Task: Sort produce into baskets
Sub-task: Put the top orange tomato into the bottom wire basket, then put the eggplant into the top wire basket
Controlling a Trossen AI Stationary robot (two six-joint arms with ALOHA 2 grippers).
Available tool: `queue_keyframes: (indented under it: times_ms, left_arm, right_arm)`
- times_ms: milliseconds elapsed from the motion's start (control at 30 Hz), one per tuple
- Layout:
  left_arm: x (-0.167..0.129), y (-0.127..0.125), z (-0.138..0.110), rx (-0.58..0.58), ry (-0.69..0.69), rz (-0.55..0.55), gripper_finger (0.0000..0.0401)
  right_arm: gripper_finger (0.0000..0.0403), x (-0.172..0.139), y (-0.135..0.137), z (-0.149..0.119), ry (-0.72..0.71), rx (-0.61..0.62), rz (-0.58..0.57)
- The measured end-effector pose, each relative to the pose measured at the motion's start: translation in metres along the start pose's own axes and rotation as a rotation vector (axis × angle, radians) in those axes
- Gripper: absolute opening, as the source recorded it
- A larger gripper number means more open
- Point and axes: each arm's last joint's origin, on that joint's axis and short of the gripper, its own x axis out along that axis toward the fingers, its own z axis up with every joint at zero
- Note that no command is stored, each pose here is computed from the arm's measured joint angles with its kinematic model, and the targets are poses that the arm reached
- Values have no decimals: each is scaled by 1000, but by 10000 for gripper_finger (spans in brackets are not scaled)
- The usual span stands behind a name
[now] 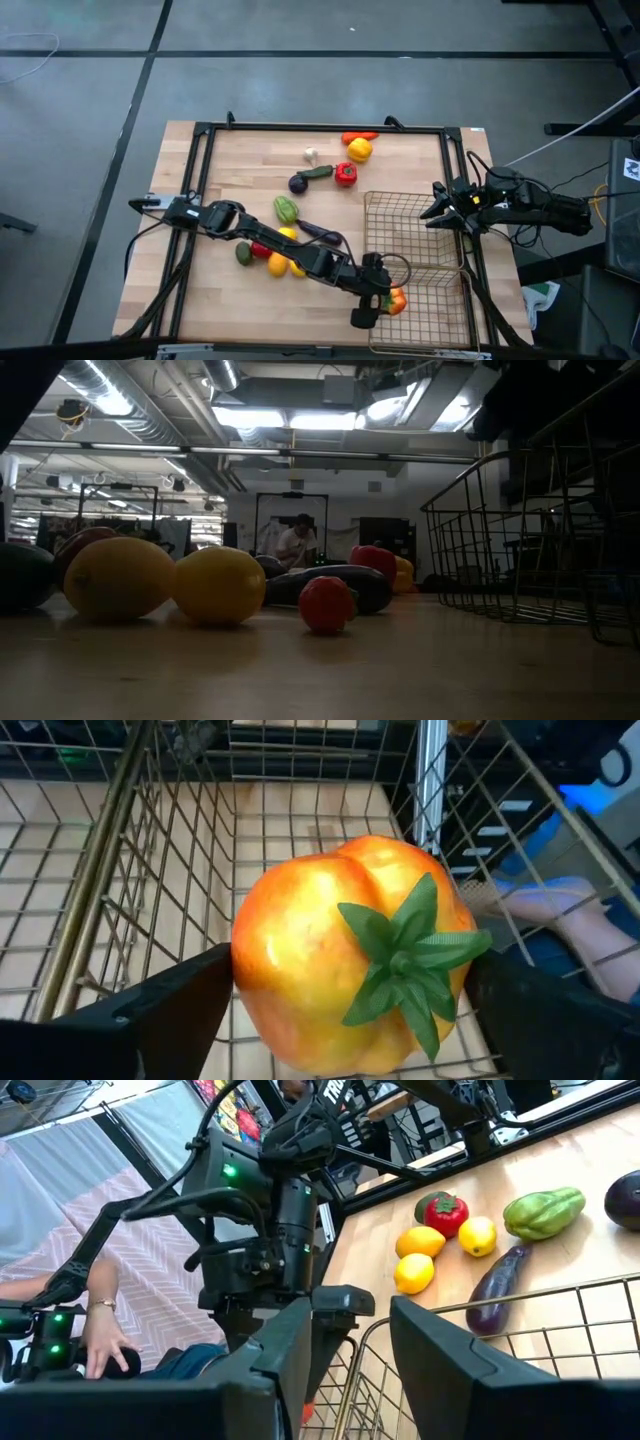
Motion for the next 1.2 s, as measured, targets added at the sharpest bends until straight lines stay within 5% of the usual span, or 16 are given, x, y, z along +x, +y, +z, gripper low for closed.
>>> queue_keyframes:
  times_ms: [933,1200]
  left_arm:
    - [-2,-2,1,-2,-8,13,400]
    - [-1,15,8,-85,-46,29,400]
  right_arm:
    - [138,0,0,0,0,0,0]
    - [138,0,0,0,0,0,0]
